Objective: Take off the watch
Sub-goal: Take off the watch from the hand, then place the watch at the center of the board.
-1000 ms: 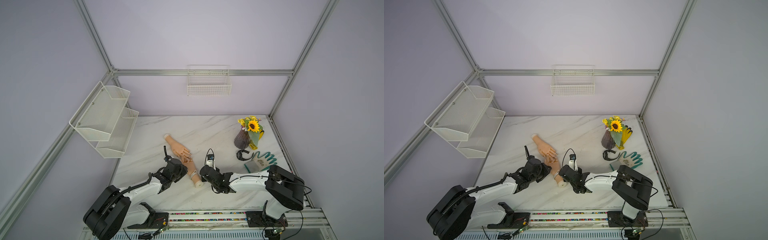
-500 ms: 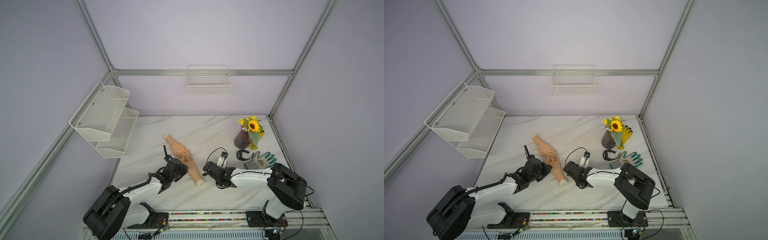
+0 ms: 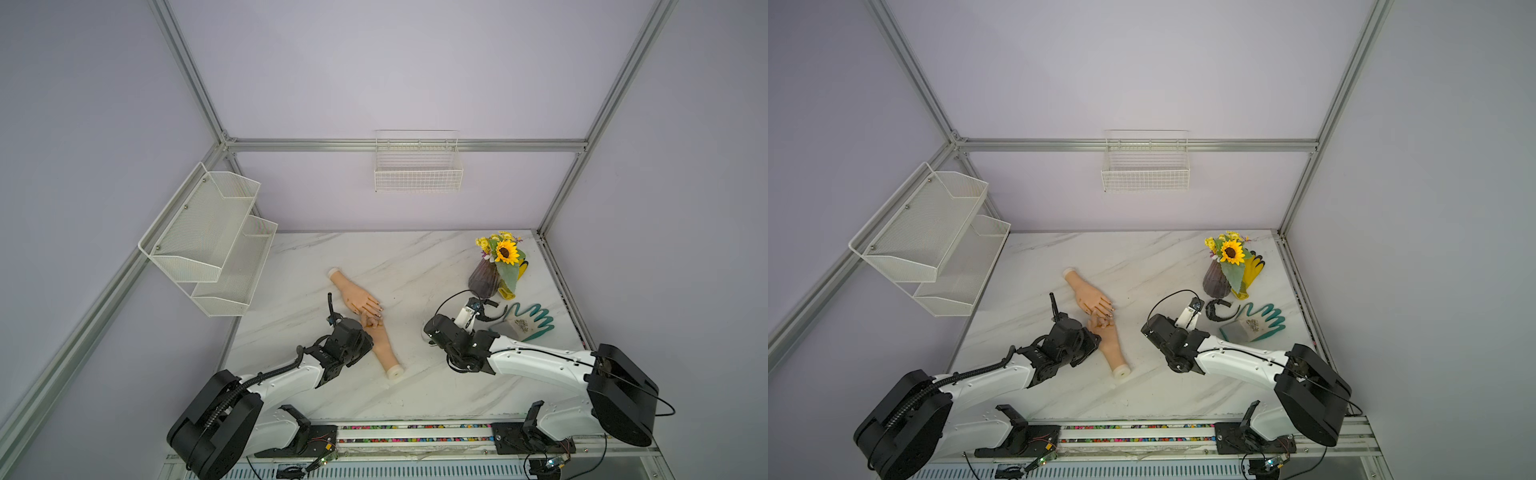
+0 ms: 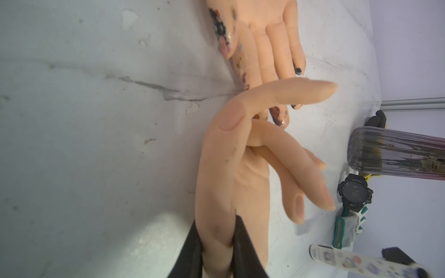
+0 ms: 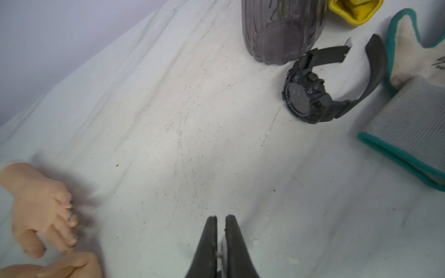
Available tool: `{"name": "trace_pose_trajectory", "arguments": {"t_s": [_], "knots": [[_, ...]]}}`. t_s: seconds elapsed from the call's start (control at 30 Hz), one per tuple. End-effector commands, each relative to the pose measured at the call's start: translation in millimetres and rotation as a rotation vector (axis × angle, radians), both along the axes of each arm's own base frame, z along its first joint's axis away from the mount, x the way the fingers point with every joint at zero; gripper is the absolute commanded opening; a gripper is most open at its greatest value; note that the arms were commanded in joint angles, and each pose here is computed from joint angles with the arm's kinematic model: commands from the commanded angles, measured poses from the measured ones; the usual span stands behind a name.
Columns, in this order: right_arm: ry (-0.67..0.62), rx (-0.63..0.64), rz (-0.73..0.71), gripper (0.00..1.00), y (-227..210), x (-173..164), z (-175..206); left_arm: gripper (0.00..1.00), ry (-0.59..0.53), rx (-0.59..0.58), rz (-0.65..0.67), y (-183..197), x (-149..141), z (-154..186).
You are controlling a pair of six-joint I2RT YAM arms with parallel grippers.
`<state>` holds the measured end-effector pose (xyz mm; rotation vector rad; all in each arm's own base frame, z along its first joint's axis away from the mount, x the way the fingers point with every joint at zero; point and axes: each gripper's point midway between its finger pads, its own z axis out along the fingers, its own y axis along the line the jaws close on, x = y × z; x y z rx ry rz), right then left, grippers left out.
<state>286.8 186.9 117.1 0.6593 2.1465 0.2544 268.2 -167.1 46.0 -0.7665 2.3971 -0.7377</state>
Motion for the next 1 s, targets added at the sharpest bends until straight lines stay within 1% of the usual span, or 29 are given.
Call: {"name": "trace_pose_trajectory", "arguments": {"t_s": [0.0,0.07,0.13,0.17,0.3,0.33,0.47,0.57,0.63,0.73,0.87,0.97], "knots": [[0.009,0.191,0.028,0.00,18,-3,23,0.26,0.031,0.076,-0.038,7,-5,-19],[0.032,0.304,0.028,0.00,23,-6,26,0.44,0.020,0.061,-0.038,5,-4,-18],[0.045,0.392,0.047,0.00,26,-4,29,0.64,0.000,0.037,-0.032,3,-2,-16],[0.039,0.438,0.051,0.00,25,-3,35,0.71,-0.009,0.028,-0.031,3,-2,-14],[0.015,0.596,0.059,0.00,9,5,44,0.97,-0.057,0.021,-0.038,3,-1,-5],[0.003,0.628,0.057,0.00,3,7,47,1.00,-0.077,0.021,-0.046,3,0,-1],[-0.032,0.739,0.006,0.00,-25,13,44,1.00,-0.175,0.014,-0.073,2,4,18],[-0.026,0.821,-0.039,0.00,-38,19,37,1.00,-0.254,-0.007,-0.073,4,4,33],[0.002,0.847,-0.085,0.00,-45,24,27,1.00,-0.302,-0.013,-0.068,7,4,43],[0.043,0.869,-0.138,0.00,-55,36,13,1.00,-0.378,0.016,-0.080,12,4,56],[0.093,0.941,-0.145,0.00,-57,48,-8,1.00,-0.454,0.037,-0.083,18,2,74],[0.166,0.953,-0.164,0.00,-54,53,-35,1.00,-0.489,0.031,-0.067,23,-1,80]]}}
